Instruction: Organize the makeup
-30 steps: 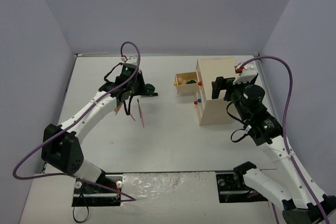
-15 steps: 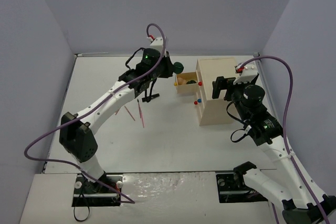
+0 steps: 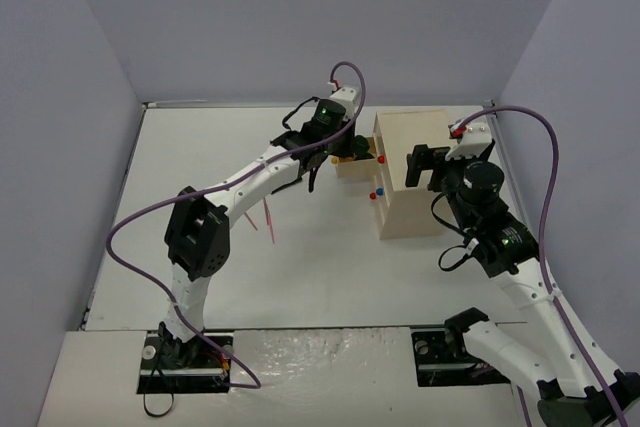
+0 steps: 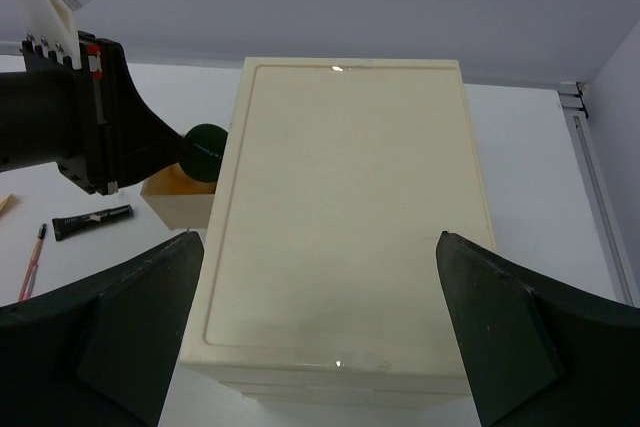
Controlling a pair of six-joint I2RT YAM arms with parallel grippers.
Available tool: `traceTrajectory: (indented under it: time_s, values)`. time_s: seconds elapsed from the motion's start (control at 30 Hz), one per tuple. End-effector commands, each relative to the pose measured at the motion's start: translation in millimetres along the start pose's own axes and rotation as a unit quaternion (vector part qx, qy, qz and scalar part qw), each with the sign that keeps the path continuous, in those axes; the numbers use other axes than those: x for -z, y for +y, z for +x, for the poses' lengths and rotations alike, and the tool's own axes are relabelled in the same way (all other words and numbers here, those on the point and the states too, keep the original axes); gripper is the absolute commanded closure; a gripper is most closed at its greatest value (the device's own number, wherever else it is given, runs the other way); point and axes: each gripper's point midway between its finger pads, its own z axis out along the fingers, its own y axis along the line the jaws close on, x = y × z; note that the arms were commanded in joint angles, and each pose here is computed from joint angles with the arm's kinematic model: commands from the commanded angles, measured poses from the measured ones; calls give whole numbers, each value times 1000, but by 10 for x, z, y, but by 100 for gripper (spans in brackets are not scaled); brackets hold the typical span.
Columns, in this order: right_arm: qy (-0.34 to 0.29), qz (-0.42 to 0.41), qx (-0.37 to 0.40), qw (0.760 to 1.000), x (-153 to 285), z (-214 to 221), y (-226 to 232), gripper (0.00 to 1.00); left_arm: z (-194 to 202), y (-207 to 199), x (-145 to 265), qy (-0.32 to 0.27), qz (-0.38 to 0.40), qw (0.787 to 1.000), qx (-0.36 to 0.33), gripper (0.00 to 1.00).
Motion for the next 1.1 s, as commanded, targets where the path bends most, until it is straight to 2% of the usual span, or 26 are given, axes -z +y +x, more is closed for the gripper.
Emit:
traceTrajectory:
  time_s: [0.0,0.07,0.17,0.2,0.37,0.47,0.63,0.77,1.0,1.07]
  values:
    - [-41,10,-6,999,-44,-265,-5,0,-520,-154,295,-66,14,998,-15,95]
    - [-41,9,-7,999,-51,-271,0,0,-498,-141,287,-63,11,998,-18,90]
    - [-39,8,-8,999,-68,-272,9,0,-471,-113,264,-58,5,998,-23,73]
    - [-39,7,-8,999,-70,-275,12,0,-480,-113,265,-59,5,998,-26,72]
    - [-40,10,-9,999,-75,-303,7,0,-481,-109,272,-57,3,998,-35,56]
    - [-39,20,-11,999,-94,-328,-23,0,-546,-71,352,-65,-3,997,-34,51]
    - [10,32,-13,999,-305,-311,-116,0,-711,165,699,-95,-20,995,-23,49]
    - [39,28,-53,997,-542,-274,-397,0,-609,417,851,-94,-32,995,-30,39]
    - [68,14,-83,994,-784,-208,-638,0,-269,697,860,-72,11,996,-50,9]
    - [71,6,-89,994,-806,-209,-657,0,-223,704,817,-66,24,995,-64,8]
